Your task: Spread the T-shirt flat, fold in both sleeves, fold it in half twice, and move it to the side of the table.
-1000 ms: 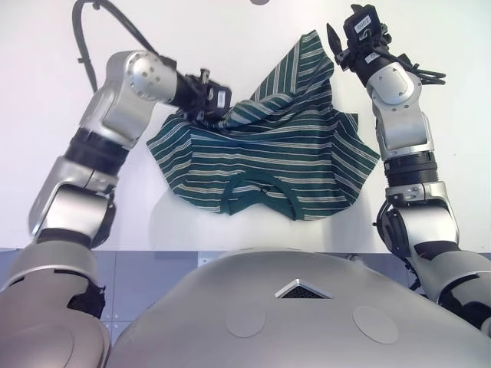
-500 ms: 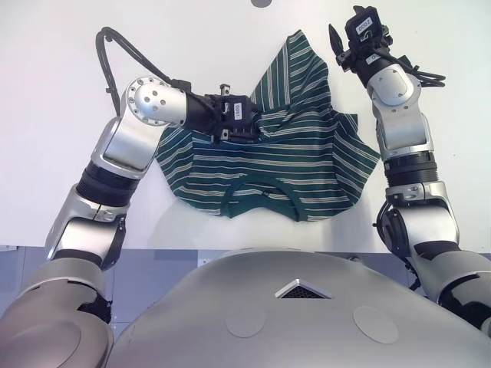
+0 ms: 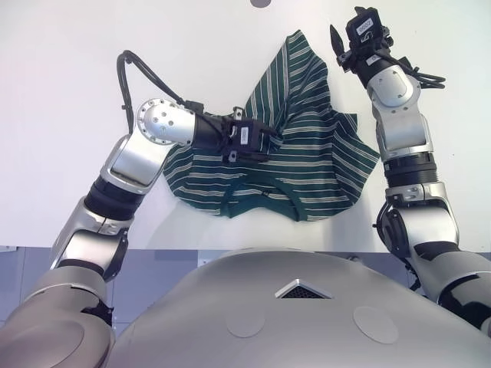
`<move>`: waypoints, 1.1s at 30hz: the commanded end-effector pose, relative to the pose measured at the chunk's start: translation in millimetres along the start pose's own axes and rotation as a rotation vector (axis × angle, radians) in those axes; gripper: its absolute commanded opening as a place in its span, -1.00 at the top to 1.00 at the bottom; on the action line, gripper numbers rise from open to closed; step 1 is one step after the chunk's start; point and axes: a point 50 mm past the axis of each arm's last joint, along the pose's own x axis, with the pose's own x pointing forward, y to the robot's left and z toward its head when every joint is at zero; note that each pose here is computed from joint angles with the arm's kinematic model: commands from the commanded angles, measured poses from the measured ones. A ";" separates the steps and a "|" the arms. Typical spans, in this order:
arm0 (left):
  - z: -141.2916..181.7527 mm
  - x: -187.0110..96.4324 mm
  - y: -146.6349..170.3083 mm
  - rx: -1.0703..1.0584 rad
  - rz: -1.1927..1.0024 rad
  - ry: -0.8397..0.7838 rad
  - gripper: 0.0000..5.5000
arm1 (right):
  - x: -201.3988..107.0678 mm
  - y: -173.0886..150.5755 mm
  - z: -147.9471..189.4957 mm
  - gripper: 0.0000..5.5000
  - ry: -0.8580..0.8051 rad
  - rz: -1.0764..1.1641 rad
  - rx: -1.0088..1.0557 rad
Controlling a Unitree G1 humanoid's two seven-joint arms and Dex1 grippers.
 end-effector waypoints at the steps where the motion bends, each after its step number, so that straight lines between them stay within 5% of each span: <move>1: -8.0 -2.6 -3.0 0.013 -0.002 0.067 0.13 | -0.3 -0.8 -2.4 0.08 0.012 0.003 0.003; 6: -7.2 1.2 23.8 0.175 0.248 0.156 0.13 | -0.9 -2.6 -3.2 0.08 0.016 0.001 0.000; 13: 1.3 14.2 10.0 0.159 0.264 0.080 0.13 | -0.9 -2.1 -4.7 0.08 0.020 0.000 -0.003; 25: -12.6 14.0 10.7 0.090 0.296 0.119 0.85 | 1.8 -5.4 -3.6 0.08 0.018 -0.014 -0.005; 33: -36.1 -23.7 70.7 -0.110 0.766 0.218 1.00 | 1.5 -29.3 -4.2 0.08 0.020 -0.157 0.033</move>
